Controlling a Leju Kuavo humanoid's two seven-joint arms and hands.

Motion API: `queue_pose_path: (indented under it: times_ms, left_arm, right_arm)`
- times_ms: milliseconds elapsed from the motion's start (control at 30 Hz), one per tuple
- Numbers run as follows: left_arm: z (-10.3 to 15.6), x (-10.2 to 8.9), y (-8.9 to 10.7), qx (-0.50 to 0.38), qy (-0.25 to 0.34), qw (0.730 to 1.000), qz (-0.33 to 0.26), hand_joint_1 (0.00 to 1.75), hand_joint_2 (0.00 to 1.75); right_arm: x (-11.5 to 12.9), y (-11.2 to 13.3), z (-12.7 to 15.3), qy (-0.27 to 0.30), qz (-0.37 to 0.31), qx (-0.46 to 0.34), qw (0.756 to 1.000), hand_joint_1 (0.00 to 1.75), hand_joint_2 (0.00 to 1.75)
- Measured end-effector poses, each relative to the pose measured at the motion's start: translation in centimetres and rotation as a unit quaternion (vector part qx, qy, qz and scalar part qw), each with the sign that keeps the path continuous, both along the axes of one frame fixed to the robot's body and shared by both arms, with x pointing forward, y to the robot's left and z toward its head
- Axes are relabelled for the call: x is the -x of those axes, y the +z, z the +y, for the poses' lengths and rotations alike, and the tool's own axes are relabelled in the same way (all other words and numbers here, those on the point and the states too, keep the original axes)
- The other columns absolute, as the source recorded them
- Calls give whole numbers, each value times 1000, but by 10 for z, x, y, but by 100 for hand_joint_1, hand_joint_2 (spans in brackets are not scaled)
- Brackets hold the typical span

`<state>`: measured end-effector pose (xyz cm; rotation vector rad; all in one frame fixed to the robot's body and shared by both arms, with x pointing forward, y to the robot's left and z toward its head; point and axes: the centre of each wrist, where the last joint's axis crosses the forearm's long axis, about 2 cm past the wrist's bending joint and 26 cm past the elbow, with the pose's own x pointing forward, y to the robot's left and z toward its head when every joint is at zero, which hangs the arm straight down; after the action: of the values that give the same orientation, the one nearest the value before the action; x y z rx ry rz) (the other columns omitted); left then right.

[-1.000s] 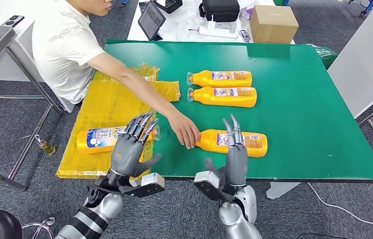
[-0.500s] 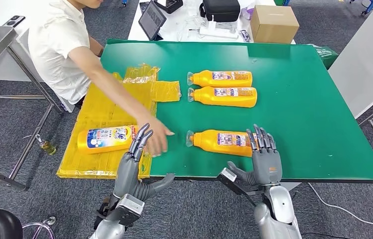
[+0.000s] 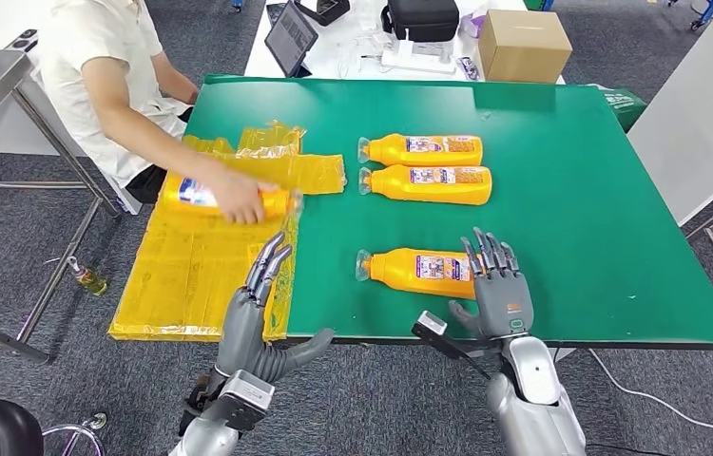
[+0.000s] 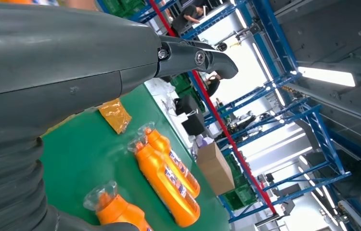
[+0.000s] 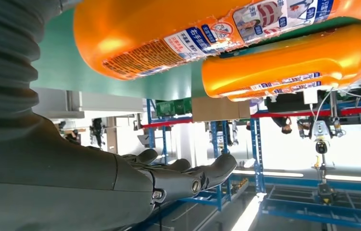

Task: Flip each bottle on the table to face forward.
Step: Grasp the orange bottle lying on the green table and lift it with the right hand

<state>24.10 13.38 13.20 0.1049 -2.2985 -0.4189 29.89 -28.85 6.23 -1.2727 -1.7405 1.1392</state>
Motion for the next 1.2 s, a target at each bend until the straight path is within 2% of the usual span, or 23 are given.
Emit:
queue_pose_path:
  times_ms: [167,400,667,700,800,833,900,1200]
  left_arm:
    - [-2,-3,2,4,-12,1000,1,0,175]
    - [-6,-1,2,24,-40,998,30,0,175]
    - [-11,4,0,74,-128,982,115,0,175]
    - [-11,5,0,77,-134,981,118,0,175]
    - [-12,7,1,82,-145,978,125,0,175]
    - [-12,7,1,84,-148,977,126,0,175]
    - [-13,8,2,86,-150,977,127,0,175]
    - [-14,8,2,96,-167,971,143,0,175]
  right_arm:
    - [-13,-4,1,-9,24,6,1000,0,175]
    - [-25,-22,-3,-62,114,13,991,0,175]
    - [-36,-20,-7,-83,158,21,984,0,175]
    - [-37,-20,-8,-83,160,24,983,33,175]
    - [-39,-20,-9,-81,170,32,982,160,175]
    - [-39,-20,-10,-79,175,35,981,170,175]
    - [-39,-20,-12,-75,187,40,979,174,175]
    - [-51,-11,-27,-66,224,44,971,175,175]
